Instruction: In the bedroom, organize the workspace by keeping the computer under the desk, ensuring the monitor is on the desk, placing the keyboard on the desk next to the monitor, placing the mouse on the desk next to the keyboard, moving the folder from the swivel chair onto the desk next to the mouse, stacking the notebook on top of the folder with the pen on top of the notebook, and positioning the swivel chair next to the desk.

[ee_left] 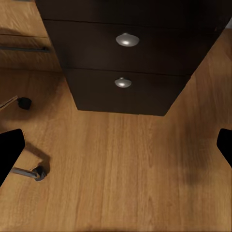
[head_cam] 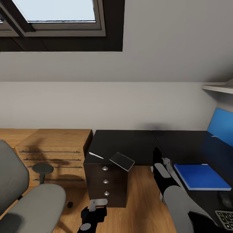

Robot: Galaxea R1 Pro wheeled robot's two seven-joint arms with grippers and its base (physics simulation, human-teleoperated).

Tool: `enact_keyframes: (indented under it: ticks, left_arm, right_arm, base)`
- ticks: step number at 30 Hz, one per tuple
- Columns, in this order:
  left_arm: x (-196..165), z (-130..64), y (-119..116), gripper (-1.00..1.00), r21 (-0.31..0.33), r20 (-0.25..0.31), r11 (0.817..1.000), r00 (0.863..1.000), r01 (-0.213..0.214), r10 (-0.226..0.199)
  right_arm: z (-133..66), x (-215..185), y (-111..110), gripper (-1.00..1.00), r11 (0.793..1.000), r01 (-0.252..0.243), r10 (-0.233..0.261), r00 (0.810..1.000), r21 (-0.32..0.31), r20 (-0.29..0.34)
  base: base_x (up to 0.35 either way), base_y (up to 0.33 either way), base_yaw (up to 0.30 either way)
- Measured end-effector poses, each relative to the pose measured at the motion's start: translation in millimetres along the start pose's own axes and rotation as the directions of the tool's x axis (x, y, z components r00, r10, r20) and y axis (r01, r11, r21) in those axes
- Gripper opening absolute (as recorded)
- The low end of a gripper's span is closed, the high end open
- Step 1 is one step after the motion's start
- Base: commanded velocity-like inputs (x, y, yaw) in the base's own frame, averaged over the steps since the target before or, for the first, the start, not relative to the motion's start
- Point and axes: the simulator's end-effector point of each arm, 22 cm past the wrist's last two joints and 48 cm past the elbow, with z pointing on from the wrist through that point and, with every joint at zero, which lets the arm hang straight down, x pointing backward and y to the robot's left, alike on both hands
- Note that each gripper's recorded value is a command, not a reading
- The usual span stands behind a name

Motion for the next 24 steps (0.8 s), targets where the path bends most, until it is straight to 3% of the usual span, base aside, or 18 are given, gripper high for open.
enact_keyframes:
  ticks: [6,12,24]
  left_arm:
    - [-1.7,-0.7,0.0,1.00,0.000,0.004,1.000,1.000,0.000,0.000]
    - [-3.1,-0.6,0.5,1.00,-0.001,0.008,1.000,1.000,0.003,-0.003]
    - [-3.3,-0.3,0.9,1.00,-0.001,0.008,1.000,1.000,0.004,-0.004]
  right_arm:
    - [-10.4,35.6,26.3,1.00,0.988,0.123,-0.129,0.990,-0.092,-0.061]
    - [-18.7,60.4,38.9,1.00,0.970,0.189,-0.204,0.974,-0.150,-0.097]
    - [-20.5,63.4,46.2,1.00,0.961,0.196,-0.218,0.971,-0.197,-0.098]
  base:
    - [0.000,0.000,0.126]
    - [-0.039,0.000,0.027]
    - [-0.282,0.000,0.001]
